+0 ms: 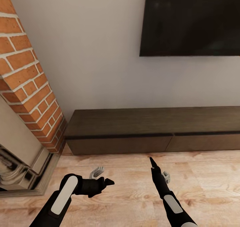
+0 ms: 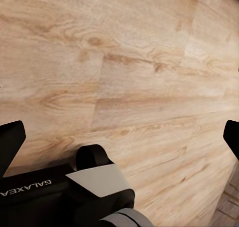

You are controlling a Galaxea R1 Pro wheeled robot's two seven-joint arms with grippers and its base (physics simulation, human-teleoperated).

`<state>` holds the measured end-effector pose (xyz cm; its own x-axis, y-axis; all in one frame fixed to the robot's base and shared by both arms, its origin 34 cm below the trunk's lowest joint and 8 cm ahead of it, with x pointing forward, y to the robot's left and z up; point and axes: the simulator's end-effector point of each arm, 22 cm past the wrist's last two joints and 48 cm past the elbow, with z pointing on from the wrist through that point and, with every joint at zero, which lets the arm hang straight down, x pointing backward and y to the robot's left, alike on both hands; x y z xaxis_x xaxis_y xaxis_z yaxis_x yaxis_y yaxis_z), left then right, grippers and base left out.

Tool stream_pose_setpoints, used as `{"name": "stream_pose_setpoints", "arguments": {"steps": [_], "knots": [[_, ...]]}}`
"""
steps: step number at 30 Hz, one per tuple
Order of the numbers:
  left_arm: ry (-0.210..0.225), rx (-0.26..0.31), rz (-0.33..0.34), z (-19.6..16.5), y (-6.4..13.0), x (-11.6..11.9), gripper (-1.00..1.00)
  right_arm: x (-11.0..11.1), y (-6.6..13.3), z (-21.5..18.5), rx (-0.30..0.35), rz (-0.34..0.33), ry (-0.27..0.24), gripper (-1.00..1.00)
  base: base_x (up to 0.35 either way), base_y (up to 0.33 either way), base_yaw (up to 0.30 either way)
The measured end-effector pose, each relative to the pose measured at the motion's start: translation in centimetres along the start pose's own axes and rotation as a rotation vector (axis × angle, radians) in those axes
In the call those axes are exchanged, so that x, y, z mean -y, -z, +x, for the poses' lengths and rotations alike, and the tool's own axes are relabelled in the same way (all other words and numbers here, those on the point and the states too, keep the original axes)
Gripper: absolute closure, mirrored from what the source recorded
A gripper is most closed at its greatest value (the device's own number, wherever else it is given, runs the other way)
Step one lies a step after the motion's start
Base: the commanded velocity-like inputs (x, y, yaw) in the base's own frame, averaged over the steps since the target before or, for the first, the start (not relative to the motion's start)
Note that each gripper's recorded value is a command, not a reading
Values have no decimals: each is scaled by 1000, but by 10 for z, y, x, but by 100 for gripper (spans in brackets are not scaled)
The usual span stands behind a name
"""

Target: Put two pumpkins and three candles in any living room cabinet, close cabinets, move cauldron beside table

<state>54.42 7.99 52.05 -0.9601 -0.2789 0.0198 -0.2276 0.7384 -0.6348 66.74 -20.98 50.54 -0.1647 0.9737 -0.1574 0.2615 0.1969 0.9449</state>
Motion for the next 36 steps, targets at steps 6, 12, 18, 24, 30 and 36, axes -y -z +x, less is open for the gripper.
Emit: {"name": "stream_pose_setpoints", "arguments": {"steps": [6, 12, 18, 24, 30, 36], "knots": [[-1, 1, 0, 1, -9, -8, -100, 12, -1, 1, 2, 0, -1, -100, 0, 0, 0], [9, 5, 30, 1, -15, -10, -100, 20, -2, 6, 1, -24, -6, -100, 0, 0, 0], [74, 44, 134, -28, 28, -35, -100, 29, 3, 15, -12, -74, -20, -100, 0, 0, 0], [100, 20, 252, -32, 59, -34, -100, 49, 6, 23, -20, -60, -30, -100, 0, 0, 0], [37, -26, 286, -12, 48, -17, -100, 62, 5, 27, -22, -61, -32, -100, 0, 0, 0], [13, -54, 302, 3, 33, -14, -100, 74, 4, 30, -22, -62, -32, -100, 0, 0, 0]]}}
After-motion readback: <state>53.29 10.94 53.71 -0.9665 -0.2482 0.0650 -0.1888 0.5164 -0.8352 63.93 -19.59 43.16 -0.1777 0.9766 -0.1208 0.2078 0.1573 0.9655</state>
